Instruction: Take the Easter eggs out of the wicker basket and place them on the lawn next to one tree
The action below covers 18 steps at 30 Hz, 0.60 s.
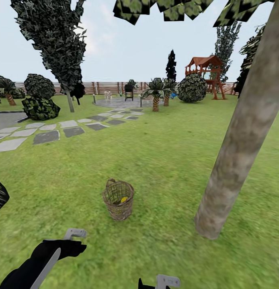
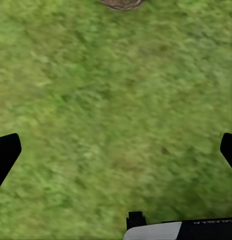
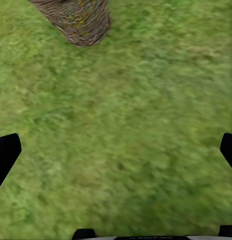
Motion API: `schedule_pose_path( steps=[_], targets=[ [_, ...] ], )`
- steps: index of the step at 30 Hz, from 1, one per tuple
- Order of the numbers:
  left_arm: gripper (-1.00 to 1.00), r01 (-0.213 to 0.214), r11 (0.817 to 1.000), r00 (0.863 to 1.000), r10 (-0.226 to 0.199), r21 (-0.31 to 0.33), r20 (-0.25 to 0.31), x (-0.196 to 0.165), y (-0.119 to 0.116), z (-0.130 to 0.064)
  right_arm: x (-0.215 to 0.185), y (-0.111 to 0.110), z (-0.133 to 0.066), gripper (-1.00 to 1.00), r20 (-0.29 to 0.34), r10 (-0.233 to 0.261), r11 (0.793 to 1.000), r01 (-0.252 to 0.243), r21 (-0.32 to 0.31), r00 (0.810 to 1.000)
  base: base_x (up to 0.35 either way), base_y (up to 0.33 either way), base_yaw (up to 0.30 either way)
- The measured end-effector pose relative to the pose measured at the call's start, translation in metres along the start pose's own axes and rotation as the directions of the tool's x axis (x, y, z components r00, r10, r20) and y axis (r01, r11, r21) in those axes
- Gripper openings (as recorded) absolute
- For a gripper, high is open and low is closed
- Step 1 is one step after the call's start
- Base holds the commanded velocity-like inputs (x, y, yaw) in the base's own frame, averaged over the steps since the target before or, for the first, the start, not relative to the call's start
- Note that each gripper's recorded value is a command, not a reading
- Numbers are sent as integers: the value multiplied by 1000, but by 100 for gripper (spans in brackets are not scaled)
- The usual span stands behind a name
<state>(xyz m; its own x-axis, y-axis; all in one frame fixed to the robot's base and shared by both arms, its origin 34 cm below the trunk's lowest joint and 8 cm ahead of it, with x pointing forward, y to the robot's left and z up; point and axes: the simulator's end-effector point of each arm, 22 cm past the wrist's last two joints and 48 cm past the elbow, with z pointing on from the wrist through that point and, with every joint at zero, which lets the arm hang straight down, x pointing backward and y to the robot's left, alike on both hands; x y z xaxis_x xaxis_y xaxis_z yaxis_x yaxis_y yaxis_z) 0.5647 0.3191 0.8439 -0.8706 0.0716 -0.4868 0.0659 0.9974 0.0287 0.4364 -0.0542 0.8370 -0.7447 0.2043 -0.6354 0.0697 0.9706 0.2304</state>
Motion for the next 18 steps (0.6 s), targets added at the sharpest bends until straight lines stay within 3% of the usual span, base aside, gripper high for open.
schedule_pose_path(
  steps=[18],
  targets=[
    [100, -1, 1000, 1000, 1, -3, 3, -1, 1, 0, 3, -3, 2, 100, 1, 2, 1000, -2, 8, 1000, 0, 256, -3]
  ],
)
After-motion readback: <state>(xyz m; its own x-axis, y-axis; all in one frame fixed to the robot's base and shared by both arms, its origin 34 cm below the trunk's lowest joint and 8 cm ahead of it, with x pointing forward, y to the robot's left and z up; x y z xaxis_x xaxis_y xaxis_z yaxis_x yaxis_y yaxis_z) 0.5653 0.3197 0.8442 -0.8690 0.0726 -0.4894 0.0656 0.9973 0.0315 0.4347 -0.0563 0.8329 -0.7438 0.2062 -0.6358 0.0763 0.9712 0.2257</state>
